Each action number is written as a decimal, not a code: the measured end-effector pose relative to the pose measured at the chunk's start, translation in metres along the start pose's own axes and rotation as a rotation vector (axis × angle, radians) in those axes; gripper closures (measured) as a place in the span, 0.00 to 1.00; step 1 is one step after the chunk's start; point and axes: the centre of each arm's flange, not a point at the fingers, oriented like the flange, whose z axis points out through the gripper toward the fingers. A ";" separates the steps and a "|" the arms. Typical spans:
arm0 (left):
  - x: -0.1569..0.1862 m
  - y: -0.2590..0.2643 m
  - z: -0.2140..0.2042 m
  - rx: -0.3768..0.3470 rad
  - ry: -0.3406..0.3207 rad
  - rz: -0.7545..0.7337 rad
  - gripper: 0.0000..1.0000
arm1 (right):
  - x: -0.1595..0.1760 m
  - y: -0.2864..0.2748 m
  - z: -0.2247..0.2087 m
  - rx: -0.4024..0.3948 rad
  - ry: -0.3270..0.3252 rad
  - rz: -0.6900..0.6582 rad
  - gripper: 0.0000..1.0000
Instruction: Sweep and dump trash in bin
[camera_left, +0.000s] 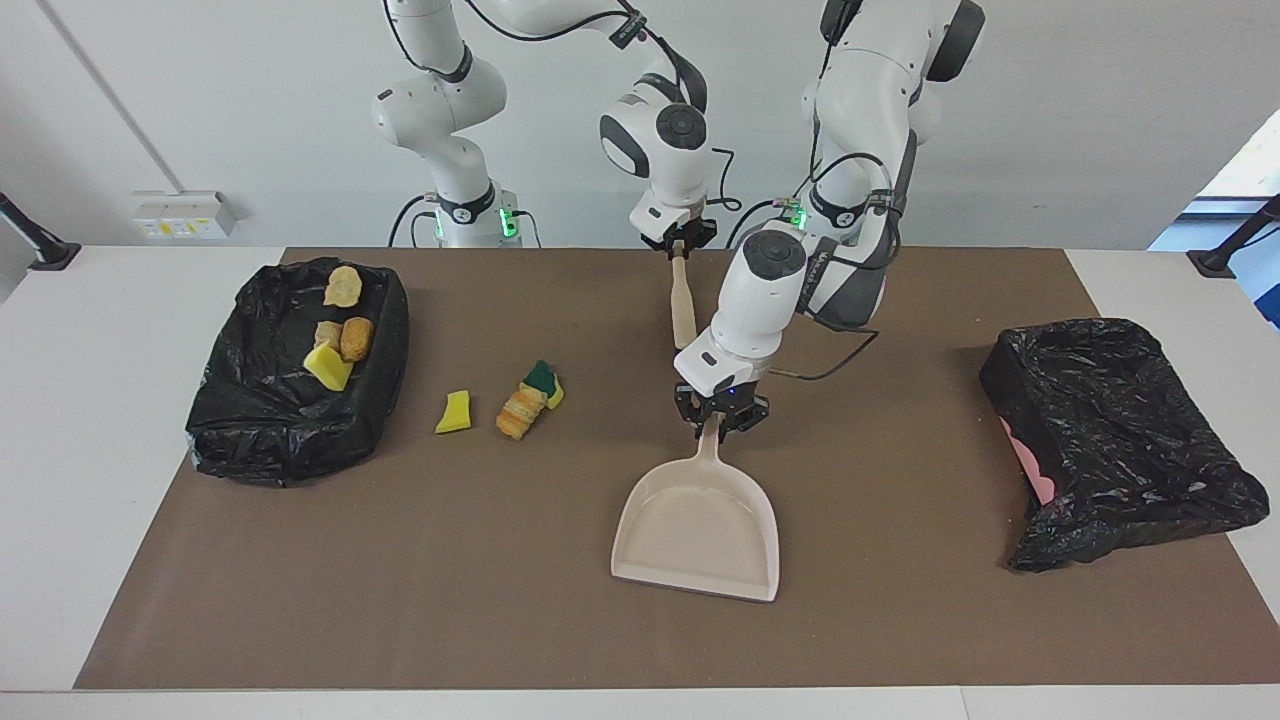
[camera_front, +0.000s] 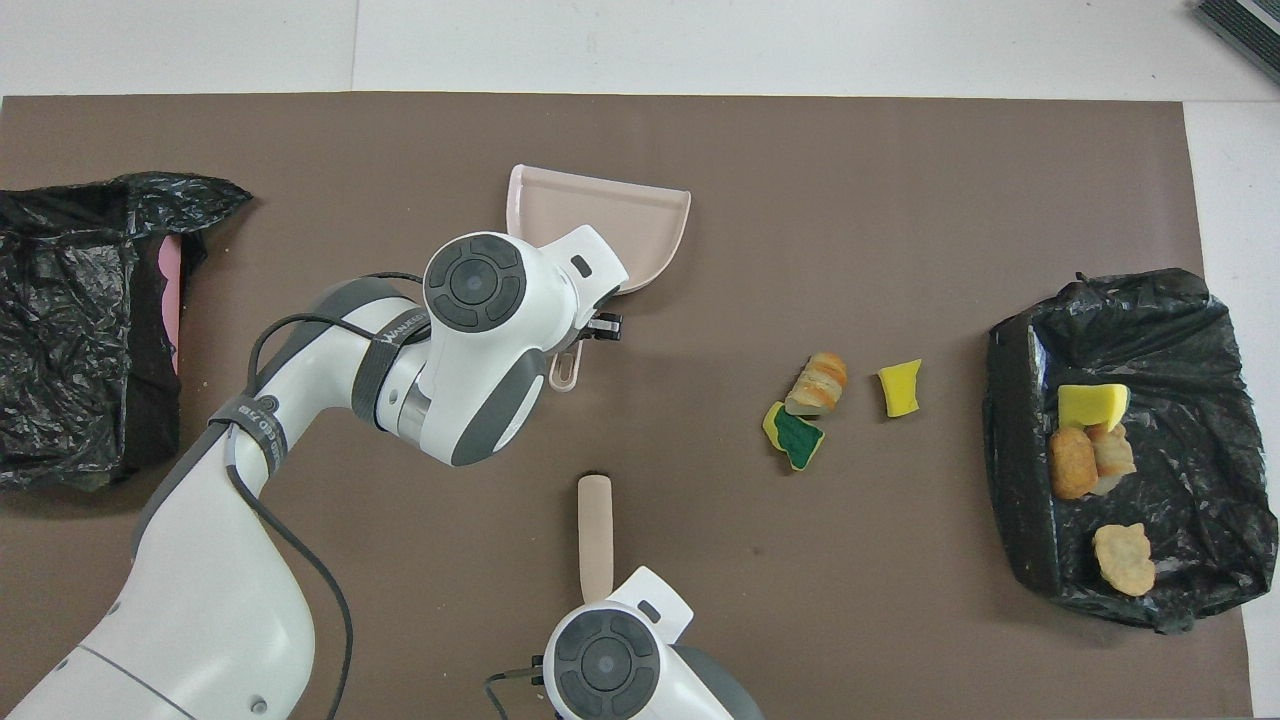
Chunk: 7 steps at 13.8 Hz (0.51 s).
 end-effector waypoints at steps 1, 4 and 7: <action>0.001 0.000 -0.002 0.000 0.004 0.009 0.68 | 0.000 0.000 0.000 -0.004 -0.004 0.000 0.73; 0.001 -0.008 -0.020 0.015 -0.006 0.142 0.68 | 0.005 0.002 -0.010 -0.050 0.019 -0.028 0.73; 0.000 -0.031 -0.039 0.038 -0.063 0.384 0.68 | 0.015 0.014 -0.029 -0.084 0.042 -0.022 0.73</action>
